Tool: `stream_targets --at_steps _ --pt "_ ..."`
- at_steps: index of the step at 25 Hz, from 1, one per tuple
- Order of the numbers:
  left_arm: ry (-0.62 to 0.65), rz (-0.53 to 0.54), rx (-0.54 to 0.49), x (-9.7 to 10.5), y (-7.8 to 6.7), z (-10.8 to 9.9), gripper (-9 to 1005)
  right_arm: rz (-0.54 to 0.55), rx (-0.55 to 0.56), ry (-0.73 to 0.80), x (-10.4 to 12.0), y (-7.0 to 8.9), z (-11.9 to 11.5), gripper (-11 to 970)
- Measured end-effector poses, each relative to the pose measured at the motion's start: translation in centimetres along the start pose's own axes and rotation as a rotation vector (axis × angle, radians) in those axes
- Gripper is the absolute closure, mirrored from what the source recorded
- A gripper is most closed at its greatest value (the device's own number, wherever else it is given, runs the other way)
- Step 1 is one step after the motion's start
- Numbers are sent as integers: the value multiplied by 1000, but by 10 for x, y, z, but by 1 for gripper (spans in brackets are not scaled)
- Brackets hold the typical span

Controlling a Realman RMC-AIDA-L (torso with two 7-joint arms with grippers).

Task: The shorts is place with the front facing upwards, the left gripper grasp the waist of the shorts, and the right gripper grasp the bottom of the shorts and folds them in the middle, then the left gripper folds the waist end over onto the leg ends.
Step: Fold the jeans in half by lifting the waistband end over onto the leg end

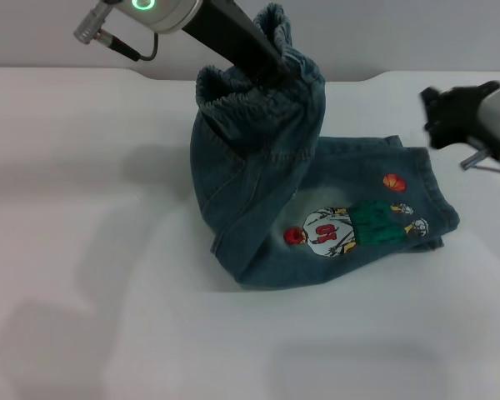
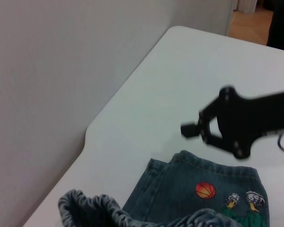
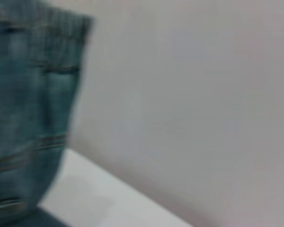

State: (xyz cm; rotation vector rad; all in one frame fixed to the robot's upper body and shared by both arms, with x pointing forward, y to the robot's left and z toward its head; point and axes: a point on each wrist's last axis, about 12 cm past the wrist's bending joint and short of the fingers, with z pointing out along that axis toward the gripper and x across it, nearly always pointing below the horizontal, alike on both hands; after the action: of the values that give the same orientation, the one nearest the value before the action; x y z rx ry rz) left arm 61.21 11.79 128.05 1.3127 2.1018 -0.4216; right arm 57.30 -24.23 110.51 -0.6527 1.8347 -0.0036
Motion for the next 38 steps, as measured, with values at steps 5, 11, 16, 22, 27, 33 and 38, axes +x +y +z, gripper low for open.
stream_targets --at_steps 5,11,16,22,27,33,38 --pt "6 3 7 0 -2 4 922 25 139 -18 1 -27 -5 960" --pt "8 6 25 1 -5 8 919 67 336 -44 4 -54 -9 960" --pt "2 -2 28 4 -5 10 917 216 471 -65 16 -74 -16 960" --pt "1 -6 29 5 -4 12 915 486 597 -132 37 -100 -33 960" --pt "-14 -7 35 6 -6 15 913 556 668 -211 49 -107 -44 960" --pt "-34 26 78 4 -18 24 910 534 719 -315 62 -104 -53 960" --pt "-60 29 116 2 -24 31 908 526 710 -295 67 -101 -50 960"
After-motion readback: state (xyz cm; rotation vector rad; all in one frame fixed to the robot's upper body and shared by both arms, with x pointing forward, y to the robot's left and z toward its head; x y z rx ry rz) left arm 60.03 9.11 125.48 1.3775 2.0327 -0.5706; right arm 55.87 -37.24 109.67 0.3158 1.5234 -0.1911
